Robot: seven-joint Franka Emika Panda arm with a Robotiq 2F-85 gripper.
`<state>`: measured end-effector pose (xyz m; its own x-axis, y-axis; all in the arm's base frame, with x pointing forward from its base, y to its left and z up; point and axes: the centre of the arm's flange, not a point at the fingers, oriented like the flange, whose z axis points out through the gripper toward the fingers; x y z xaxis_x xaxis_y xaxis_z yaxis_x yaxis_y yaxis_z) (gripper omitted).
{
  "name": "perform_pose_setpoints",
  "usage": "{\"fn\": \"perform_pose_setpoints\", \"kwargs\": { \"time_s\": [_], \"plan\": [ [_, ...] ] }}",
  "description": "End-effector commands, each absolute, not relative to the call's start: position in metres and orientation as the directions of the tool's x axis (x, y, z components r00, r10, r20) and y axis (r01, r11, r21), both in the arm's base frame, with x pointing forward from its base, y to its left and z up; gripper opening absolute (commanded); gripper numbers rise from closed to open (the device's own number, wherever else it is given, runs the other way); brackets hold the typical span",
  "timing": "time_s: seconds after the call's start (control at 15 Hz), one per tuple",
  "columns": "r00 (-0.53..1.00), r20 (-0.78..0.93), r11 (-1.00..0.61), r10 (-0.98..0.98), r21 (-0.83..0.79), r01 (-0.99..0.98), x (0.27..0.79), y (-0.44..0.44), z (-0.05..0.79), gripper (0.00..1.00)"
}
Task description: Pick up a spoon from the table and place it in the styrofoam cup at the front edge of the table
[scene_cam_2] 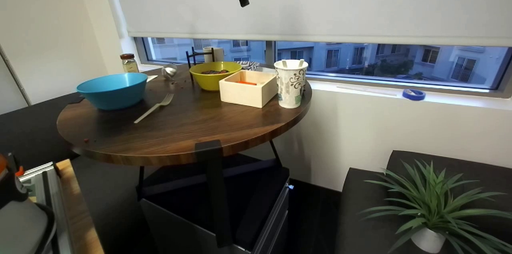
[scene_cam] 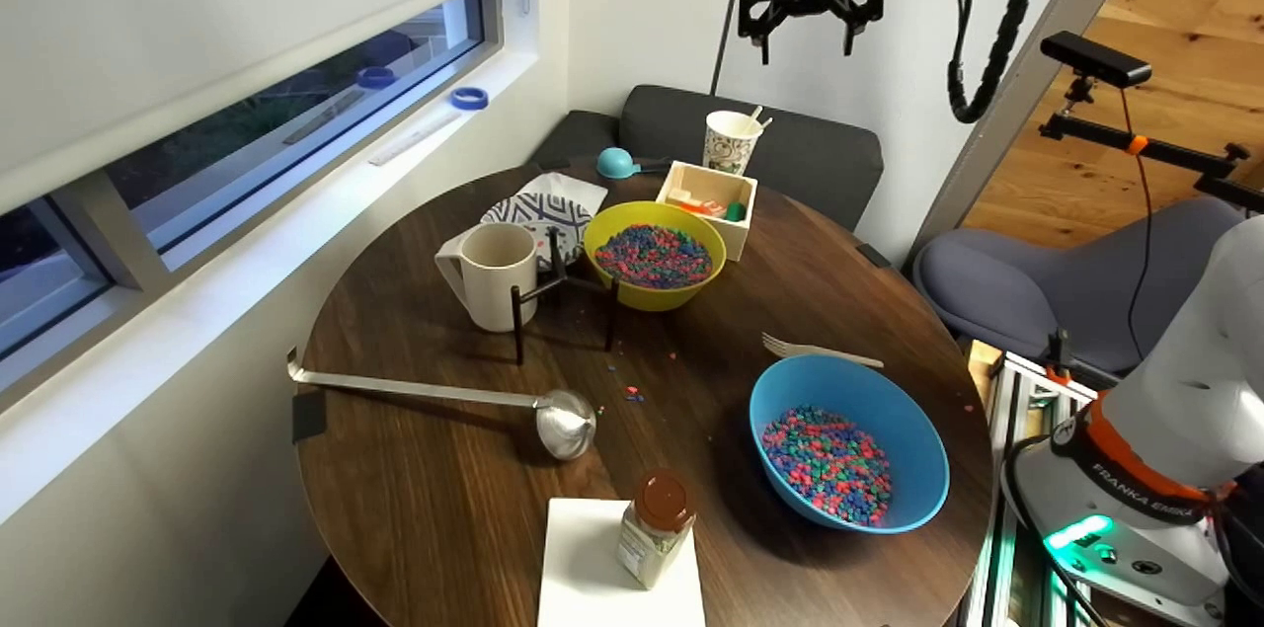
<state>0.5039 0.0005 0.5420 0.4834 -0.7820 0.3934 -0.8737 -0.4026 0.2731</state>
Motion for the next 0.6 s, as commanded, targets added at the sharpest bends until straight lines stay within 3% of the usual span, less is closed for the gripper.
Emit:
{"fn": "perform_pose_setpoints", "kwargs": {
  "time_s": [0.0,0.27,0.33,0.53],
  "plan": [
    [0.622,0.346,-0.578,-0.702,0.233,-0.782,0.456,-0.002,0.549,1.0],
    [0.738,0.363,-0.738,-0.568,0.173,-0.653,0.435,-0.002,0.553,1.0],
    [0.693,0.378,-0.672,-0.614,0.21,-0.71,0.461,0.005,0.56,1.0],
    [0.693,0.389,-0.677,-0.607,0.205,-0.707,0.458,0.004,0.564,1.0]
  ]
}}
